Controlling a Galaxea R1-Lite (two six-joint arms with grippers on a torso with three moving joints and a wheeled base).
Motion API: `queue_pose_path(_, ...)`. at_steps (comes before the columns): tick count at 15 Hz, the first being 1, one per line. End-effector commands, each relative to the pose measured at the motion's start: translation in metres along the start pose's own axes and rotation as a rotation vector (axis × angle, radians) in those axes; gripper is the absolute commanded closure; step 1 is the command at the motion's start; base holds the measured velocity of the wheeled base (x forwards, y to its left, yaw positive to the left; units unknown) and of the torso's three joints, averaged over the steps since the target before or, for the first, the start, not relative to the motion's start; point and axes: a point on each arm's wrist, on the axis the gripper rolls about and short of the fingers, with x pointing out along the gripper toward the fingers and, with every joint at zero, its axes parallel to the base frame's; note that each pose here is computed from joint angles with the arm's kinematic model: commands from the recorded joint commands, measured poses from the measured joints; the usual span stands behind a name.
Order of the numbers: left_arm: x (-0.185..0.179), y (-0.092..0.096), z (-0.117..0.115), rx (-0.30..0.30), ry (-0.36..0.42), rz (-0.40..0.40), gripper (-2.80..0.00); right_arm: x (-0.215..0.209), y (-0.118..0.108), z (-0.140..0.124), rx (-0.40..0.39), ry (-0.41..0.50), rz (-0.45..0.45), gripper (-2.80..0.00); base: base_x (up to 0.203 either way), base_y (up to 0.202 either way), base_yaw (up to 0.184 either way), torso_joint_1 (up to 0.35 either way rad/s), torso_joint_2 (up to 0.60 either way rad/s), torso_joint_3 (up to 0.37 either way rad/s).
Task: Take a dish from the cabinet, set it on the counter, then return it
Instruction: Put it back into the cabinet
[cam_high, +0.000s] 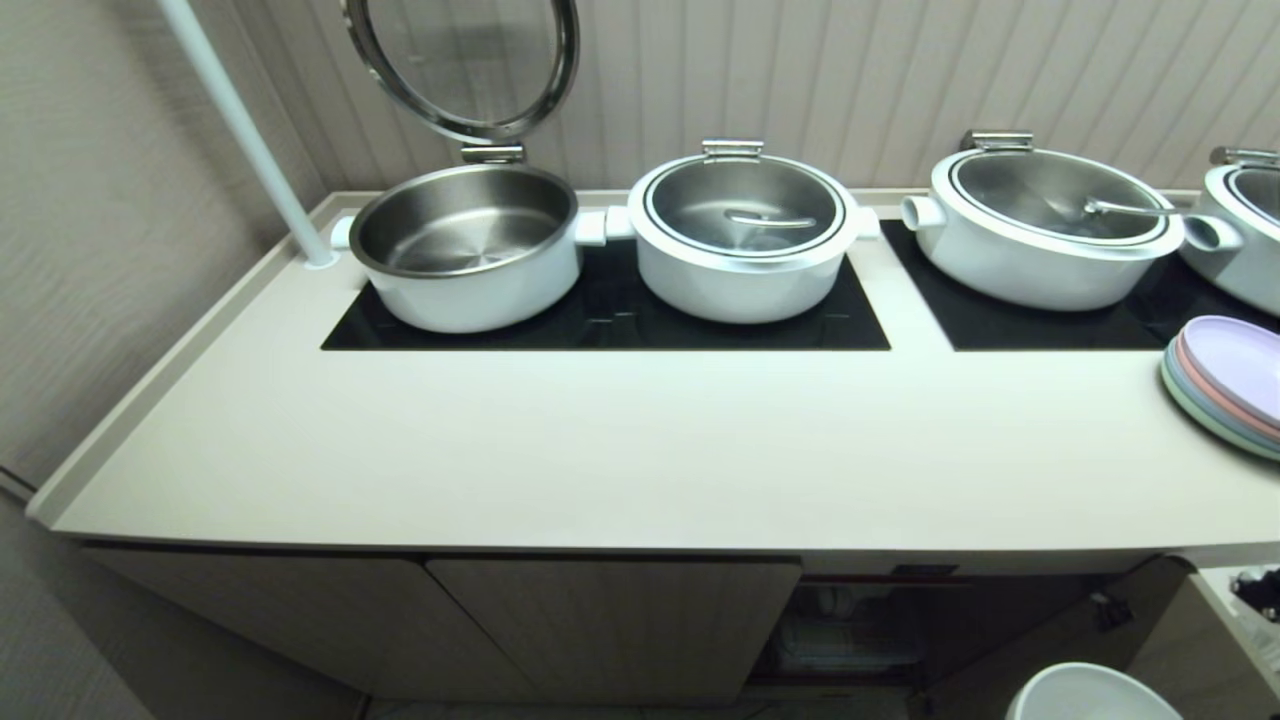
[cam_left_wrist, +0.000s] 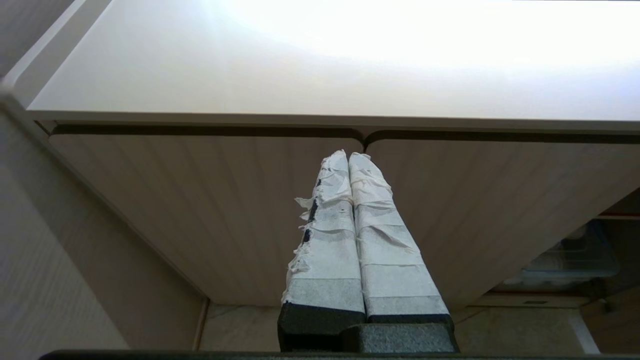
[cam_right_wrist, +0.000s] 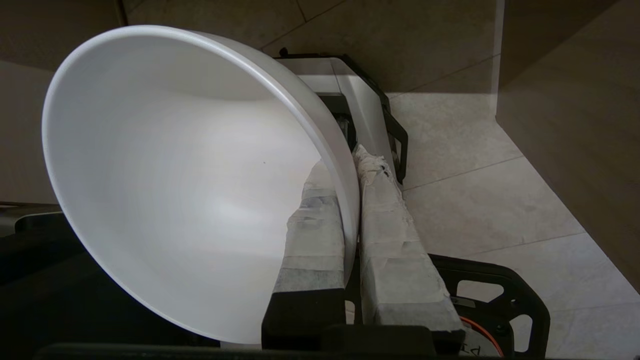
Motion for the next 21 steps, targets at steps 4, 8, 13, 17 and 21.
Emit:
queue_pose_path(4,0.000,0.000,0.000,0.001,-0.001,-0.001,0.00,0.000,0.001,0.002,0.003,0.002,0.001,0.00,0.000,0.000,0.000,0.000,0.00,0.000)
queue_pose_path(8,0.000,0.000,0.000,0.001,-0.001,-0.001,0.00,-0.003,0.002,0.006,0.001,-0.013,0.007,0.00,0.000,0.000,0.000,0.000,0.00,0.000)
queue_pose_path(13,0.000,0.000,0.000,0.001,-0.001,-0.001,0.00,-0.007,0.005,0.012,-0.005,-0.039,0.015,0.00,0.000,0.000,0.000,0.000,0.00,0.000)
queue_pose_path(17,0.000,0.000,0.000,0.001,-0.001,-0.001,0.00,-0.009,0.006,0.014,-0.005,-0.046,0.019,0.00,0.000,0.000,0.000,0.000,0.00,0.000)
queue_pose_path(21,0.000,0.000,0.000,0.001,-0.001,-0.001,0.00,-0.010,0.006,0.012,-0.007,-0.044,0.019,0.00,0.000,0.000,0.000,0.000,0.00,0.000)
